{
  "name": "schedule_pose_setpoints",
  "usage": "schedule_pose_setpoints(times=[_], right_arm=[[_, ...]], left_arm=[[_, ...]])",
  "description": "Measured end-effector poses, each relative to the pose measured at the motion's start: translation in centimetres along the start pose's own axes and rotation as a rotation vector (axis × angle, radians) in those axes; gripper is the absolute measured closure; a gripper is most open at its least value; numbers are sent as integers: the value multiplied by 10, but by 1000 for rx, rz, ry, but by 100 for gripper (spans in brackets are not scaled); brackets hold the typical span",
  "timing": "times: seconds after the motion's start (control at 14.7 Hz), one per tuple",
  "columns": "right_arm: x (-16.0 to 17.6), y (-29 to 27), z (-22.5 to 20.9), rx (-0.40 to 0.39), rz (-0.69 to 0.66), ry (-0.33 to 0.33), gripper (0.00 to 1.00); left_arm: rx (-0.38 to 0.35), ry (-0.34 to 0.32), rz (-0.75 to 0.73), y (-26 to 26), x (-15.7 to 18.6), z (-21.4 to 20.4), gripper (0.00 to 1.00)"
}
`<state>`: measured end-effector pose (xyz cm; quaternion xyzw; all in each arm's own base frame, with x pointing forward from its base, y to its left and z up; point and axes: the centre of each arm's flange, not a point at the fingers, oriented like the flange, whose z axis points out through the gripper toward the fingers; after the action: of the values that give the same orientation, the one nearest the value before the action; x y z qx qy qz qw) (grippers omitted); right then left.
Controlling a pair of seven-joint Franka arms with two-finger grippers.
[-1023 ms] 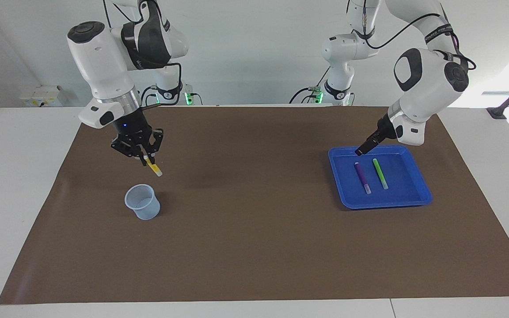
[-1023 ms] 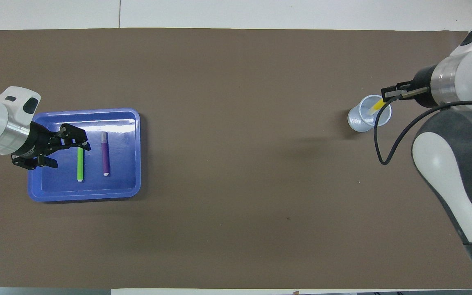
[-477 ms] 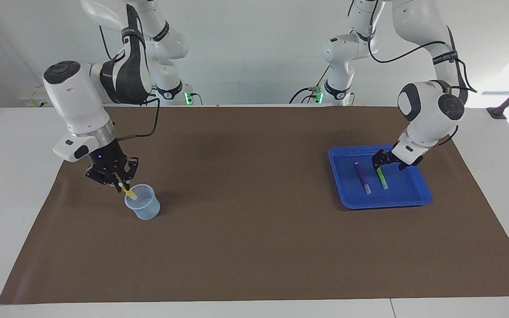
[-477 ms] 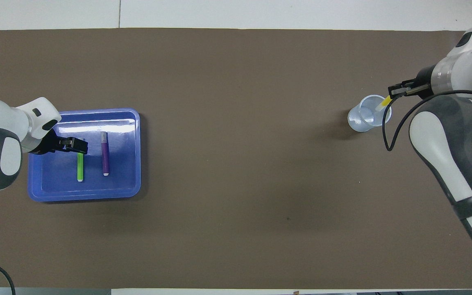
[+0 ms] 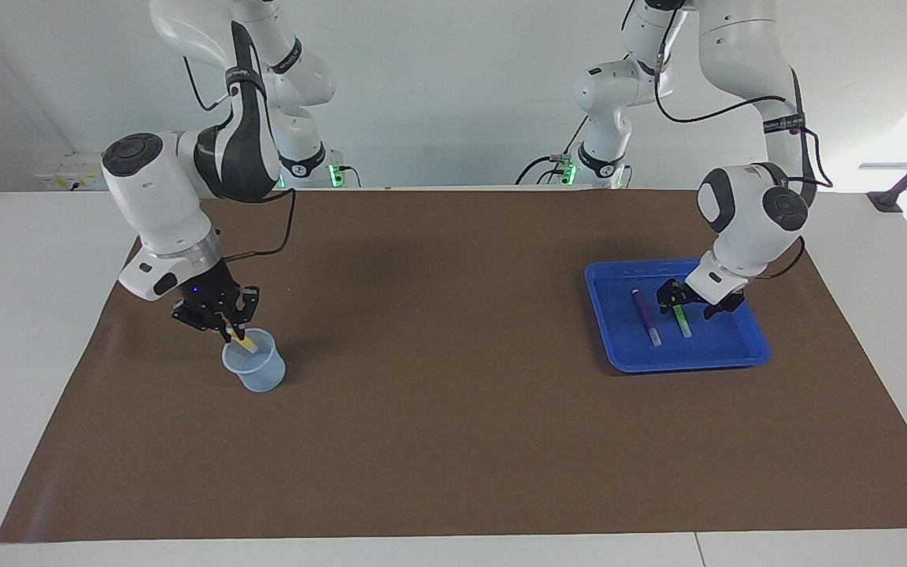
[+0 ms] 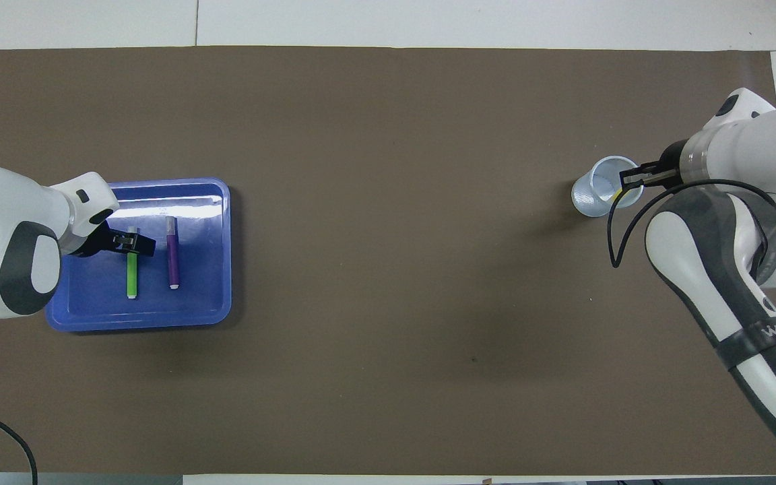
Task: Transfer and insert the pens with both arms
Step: 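Insert the yellow pen into the white cup with the right gripper, then grasp the green pen with the left gripper and lift it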
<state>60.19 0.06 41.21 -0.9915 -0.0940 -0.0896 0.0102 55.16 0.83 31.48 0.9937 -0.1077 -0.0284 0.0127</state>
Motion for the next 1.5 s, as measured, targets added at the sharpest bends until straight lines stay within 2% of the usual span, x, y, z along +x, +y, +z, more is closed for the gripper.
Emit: schedule_pose_setpoints(times=[0.14,0.2,0.27,0.34,0.41,0.48,0.55,0.75,0.82,0.89,0.95,1.02,1.09,1.16,1.3,1.5], right_arm=[[-5,-1,7,0,0,-4,82],[-7,-1,8,0,1,-6,82],[-9,-1,9,1,1,-9,82],[-10,-2,9,1,1,-10,77],[-10,-2,7,1,0,-8,65],[-9,-3,5,0,-1,-3,56],[-6,-4,1,-1,-4,4,45],[8,-11,-24,5,-21,6,10],[13,-15,-36,8,-30,5,1],[18,-22,-49,13,-42,1,0],[22,-29,-61,25,-50,-7,0],[26,-37,-72,54,-47,-13,0],[29,-45,-82,100,-33,-17,0],[30,-52,-90,150,-11,-16,0],[30,-63,-97,232,26,-27,0],[30,-95,-98,346,116,-48,0]], left_arm=[[0,4,-7,-5,-3,6,11],[0,3,-10,-6,-5,8,16],[0,2,-12,-7,-6,10,16],[0,3,-12,-7,-6,10,21],[0,3,-12,-7,-6,10,26],[0,4,-12,-7,-6,10,27],[0,4,-12,-7,-6,10,33],[1,9,-19,-6,-6,11,38],[1,11,-22,-4,-5,12,41],[0,13,-25,-3,-5,14,41],[-1,12,-27,-3,-4,15,49],[0,14,-27,-3,-4,15,54],[0,15,-29,-3,-4,15,54],[0,17,-30,-3,-3,14,61],[1,19,-31,-4,-3,13,83],[1,19,-32,-4,-3,13,83]])
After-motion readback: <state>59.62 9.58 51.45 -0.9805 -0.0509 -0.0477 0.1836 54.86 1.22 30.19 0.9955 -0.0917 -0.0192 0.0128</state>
